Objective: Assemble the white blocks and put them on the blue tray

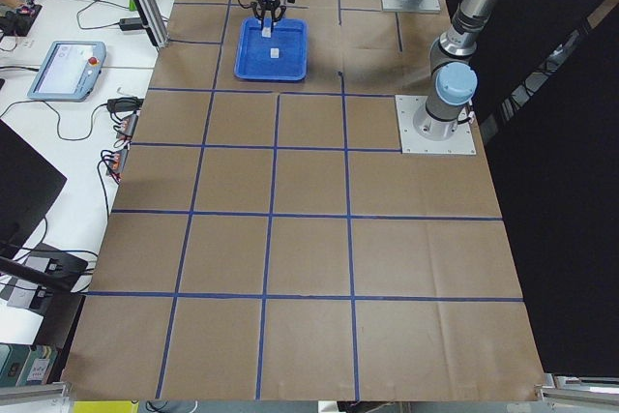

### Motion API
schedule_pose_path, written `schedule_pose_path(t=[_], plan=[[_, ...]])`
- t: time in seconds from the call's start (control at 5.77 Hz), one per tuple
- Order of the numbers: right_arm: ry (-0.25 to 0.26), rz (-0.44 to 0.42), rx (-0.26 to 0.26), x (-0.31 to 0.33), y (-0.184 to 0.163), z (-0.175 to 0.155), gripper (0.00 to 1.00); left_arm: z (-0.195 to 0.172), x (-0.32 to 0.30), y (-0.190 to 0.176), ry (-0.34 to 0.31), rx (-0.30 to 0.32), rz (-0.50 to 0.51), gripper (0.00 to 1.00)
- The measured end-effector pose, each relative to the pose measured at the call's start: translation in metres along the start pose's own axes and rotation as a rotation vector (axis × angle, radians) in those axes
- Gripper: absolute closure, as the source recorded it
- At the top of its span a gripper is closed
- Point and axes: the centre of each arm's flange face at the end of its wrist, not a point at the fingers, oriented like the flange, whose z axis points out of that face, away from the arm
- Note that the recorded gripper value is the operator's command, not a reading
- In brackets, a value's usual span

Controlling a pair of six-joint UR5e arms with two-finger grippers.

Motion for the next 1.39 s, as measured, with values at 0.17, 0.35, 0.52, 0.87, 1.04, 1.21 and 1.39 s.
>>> schedule_pose_path(t=[0.17,0.35,0.52,0.87,1.04,1.21,1.39], plan=[[-0.003,-0.004,-0.002,-0.008,0.006,0.011,0.75,-0.007,-0.015,0.0,-0.004,0.013,-0.037,0.01],[-0.005,-0.006,-0.003,-0.014,0.011,0.017,0.75,-0.011,-0.026,-0.002,-0.008,0.023,-0.062,0.01],[-0.014,-0.007,-0.006,-0.018,0.012,0.024,0.75,-0.013,-0.031,-0.002,-0.008,0.029,-0.073,0.01],[-0.03,-0.015,-0.015,-0.025,0.011,0.037,0.74,-0.016,-0.035,-0.002,-0.008,0.035,-0.083,0.01],[-0.029,-0.018,-0.016,-0.025,0.01,0.038,0.74,-0.019,-0.037,-0.003,-0.009,0.039,-0.086,0.01],[-0.027,-0.021,-0.016,-0.025,0.01,0.038,0.74,-0.021,-0.039,-0.005,-0.01,0.037,-0.089,0.01],[-0.024,-0.023,-0.015,-0.025,0.01,0.038,0.74,-0.021,-0.04,-0.004,-0.012,0.025,-0.089,0.01]])
